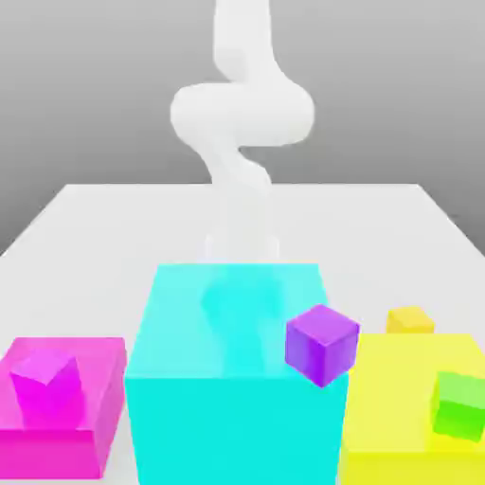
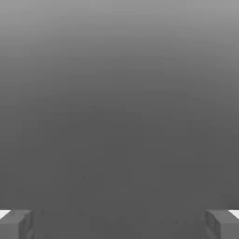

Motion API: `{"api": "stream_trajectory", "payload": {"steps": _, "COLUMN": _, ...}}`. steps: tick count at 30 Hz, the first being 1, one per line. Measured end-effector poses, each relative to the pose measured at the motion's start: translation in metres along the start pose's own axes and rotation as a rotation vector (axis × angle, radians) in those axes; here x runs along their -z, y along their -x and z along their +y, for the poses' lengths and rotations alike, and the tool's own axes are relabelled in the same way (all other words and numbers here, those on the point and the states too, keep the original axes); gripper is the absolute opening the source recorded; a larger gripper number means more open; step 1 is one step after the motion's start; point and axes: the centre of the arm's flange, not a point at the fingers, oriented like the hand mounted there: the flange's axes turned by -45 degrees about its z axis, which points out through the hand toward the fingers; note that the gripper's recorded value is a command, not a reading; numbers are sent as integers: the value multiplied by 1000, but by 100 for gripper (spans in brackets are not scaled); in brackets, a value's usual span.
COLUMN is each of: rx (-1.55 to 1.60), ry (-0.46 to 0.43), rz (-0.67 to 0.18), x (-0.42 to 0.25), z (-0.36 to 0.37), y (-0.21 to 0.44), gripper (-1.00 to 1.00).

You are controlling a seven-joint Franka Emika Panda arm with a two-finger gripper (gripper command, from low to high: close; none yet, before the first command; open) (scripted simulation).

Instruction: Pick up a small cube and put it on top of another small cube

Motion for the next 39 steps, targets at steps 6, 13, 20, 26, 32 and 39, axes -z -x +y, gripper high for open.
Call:
{"api": "stream_trajectory", "payload": {"steps": 6, "rx": 67, "ry": -13, "rz": -196, "x": -128, "z": -101, "y": 68, "gripper": 0}}
{"api": "stream_trajectory", "payload": {"steps": 13, "rx": 138, "ry": -39, "rz": -415, "x": -222, "z": -186, "y": 200, "gripper": 0}}
{"api": "stream_trajectory", "payload": {"steps": 20, "rx": 205, "ry": -77, "rz": -631, "x": -250, "z": -234, "y": 356, "gripper": 0}}
{"api": "stream_trajectory", "payload": {"steps": 26, "rx": 242, "ry": -108, "rz": -712, "x": -247, "z": -252, "y": 424, "gripper": 0}}
{"api": "stream_trajectory", "payload": {"steps": 32, "rx": 221, "ry": -110, "rz": -711, "x": -264, "z": -253, "y": 432, "gripper": 0}}
{"api": "stream_trajectory", "payload": {"steps": 39, "rx": 226, "ry": -103, "rz": -716, "x": -286, "z": -249, "y": 455, "gripper": 0}}
